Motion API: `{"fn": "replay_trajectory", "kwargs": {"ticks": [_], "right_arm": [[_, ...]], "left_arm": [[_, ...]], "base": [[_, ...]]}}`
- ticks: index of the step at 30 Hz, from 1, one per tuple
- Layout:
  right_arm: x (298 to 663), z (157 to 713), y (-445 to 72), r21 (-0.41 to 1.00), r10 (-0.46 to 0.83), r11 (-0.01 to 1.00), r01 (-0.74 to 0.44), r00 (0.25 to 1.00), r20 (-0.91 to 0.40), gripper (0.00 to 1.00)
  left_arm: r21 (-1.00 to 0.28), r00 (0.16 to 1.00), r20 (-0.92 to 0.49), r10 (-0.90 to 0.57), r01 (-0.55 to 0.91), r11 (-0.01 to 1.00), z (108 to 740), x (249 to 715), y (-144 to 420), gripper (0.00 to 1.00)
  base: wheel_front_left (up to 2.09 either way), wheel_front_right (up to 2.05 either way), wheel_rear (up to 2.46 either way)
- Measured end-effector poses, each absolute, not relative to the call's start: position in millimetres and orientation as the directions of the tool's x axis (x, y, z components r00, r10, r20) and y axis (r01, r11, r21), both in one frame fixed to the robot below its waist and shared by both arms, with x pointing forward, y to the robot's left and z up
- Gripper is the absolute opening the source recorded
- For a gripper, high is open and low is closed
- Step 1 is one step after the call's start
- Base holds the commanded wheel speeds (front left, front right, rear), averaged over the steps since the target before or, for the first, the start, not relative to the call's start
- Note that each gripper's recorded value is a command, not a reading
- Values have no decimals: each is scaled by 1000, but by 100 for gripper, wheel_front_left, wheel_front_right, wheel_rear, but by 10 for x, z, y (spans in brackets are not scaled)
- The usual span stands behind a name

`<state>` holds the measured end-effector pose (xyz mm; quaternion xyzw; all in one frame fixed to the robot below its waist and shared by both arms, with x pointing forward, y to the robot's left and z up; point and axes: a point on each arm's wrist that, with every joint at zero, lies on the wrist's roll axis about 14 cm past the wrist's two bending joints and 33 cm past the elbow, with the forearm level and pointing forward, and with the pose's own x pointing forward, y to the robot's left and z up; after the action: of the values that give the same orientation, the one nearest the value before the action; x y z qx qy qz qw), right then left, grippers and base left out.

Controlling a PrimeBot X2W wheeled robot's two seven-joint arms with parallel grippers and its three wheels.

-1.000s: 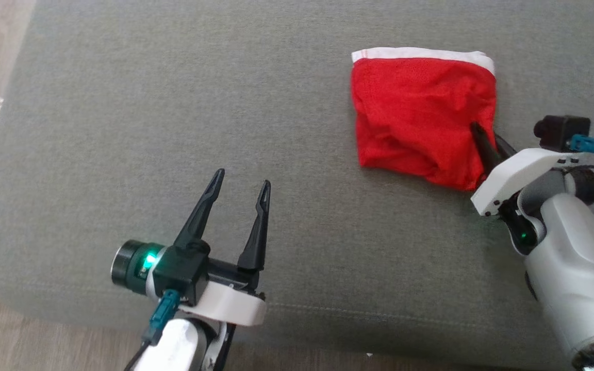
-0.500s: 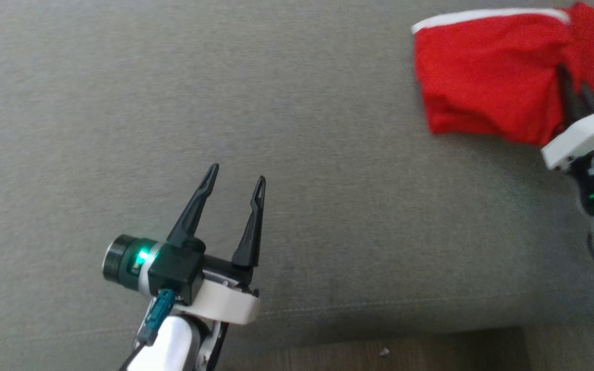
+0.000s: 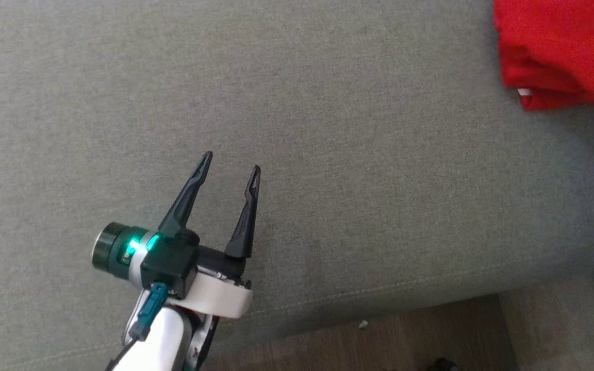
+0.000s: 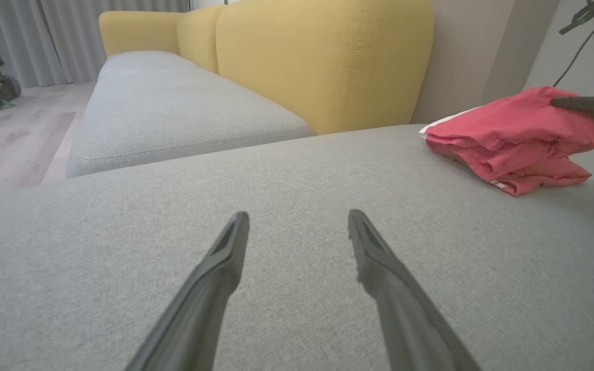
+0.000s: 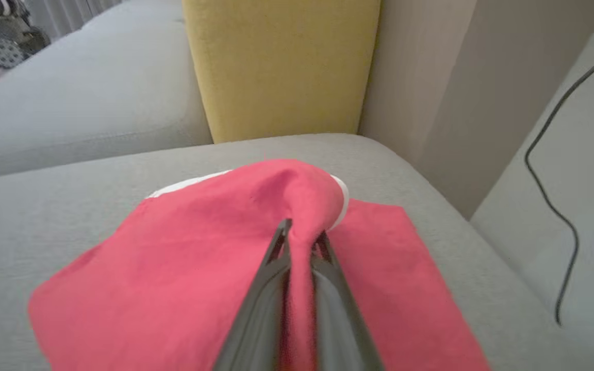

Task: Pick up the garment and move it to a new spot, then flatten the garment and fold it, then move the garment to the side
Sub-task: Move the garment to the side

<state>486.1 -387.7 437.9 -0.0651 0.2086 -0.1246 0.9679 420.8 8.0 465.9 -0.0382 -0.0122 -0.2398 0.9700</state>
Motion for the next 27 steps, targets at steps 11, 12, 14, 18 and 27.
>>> {"fn": "replay_trajectory", "kwargs": {"ticks": [11, 12, 14, 18, 27], "right_arm": [[4951, 4549, -4192, -340, -354, 910, 237, 870, -342, 100], [4946, 4582, -4226, -358, -365, 902, 241, 869, -334, 100], [4947, 4722, -4301, -390, -388, 883, 262, 874, -291, 100], [5030, 5107, -4154, -393, -365, 870, 297, 924, -110, 100], [4635, 4658, -2533, -165, -94, 983, 78, 991, -93, 100]], "left_arm": [[-65, 874, 36, -485, 486, 871, 4578, 4296, 56, 100], [-63, 875, 37, -483, 485, 872, 4585, 4296, 64, 100], [-57, 876, 39, -480, 482, 875, 4606, 4286, 79, 100], [-61, 887, 56, -459, 462, 885, 4714, 4260, 128, 100], [-126, 946, 114, -304, 317, 940, 5084, 4116, 512, 100]], "base": [[0, 0, 0], [0, 0, 0], [0, 0, 0], [0, 0, 0], [0, 0, 0]]}}
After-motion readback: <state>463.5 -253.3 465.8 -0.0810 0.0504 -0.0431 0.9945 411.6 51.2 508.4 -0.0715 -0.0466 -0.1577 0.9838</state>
